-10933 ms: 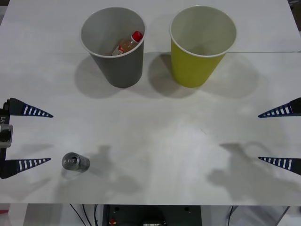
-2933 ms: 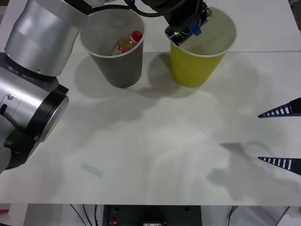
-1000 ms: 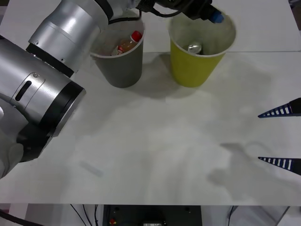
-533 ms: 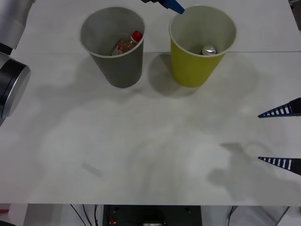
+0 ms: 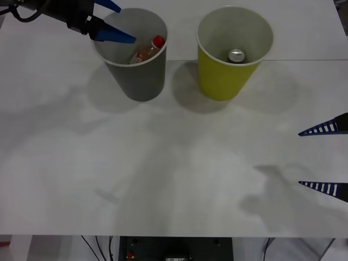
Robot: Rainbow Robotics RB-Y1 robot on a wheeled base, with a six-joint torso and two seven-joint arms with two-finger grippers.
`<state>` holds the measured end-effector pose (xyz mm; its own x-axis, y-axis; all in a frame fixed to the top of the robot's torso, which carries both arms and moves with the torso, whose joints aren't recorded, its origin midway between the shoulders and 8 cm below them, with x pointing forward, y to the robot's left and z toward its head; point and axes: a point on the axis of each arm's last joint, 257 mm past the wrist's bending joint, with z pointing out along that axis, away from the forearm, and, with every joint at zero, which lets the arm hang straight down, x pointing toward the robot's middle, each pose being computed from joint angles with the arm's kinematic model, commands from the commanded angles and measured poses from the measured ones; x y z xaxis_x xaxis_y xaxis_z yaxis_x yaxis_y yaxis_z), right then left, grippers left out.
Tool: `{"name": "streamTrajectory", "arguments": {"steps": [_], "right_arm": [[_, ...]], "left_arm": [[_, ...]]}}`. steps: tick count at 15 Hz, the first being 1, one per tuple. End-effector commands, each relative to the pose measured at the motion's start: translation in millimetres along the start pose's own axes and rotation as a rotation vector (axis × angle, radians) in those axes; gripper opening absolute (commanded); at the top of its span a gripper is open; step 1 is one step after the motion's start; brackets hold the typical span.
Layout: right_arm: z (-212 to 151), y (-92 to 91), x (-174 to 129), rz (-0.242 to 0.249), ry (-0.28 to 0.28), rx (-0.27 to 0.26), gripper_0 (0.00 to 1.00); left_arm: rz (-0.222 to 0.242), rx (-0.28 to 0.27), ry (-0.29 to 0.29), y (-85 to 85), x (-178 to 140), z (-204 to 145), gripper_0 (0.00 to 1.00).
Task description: Put the can into the green bin and the plastic bottle into the gray bin
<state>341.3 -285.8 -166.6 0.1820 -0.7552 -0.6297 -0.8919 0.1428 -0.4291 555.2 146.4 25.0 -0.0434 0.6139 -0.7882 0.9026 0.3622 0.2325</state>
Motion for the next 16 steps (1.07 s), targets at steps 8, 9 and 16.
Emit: {"name": "streamTrajectory", "arguments": {"steps": [8, 9, 16], "right_arm": [[0, 0.0, 0, 0.0, 0.0, 0.0, 1.0], [0, 0.0, 0, 0.0, 0.0, 0.0, 1.0], [0, 0.0, 0, 0.0, 0.0, 0.0, 1.0]], "left_arm": [[0.155, -0.005, 0.025, -10.5, 156, -81, 1.0], [0.163, -0.001, 0.014, -16.9, 171, -83, 1.0], [0.293, 0.067, 0.048, -59.2, 246, -94, 1.0]]}}
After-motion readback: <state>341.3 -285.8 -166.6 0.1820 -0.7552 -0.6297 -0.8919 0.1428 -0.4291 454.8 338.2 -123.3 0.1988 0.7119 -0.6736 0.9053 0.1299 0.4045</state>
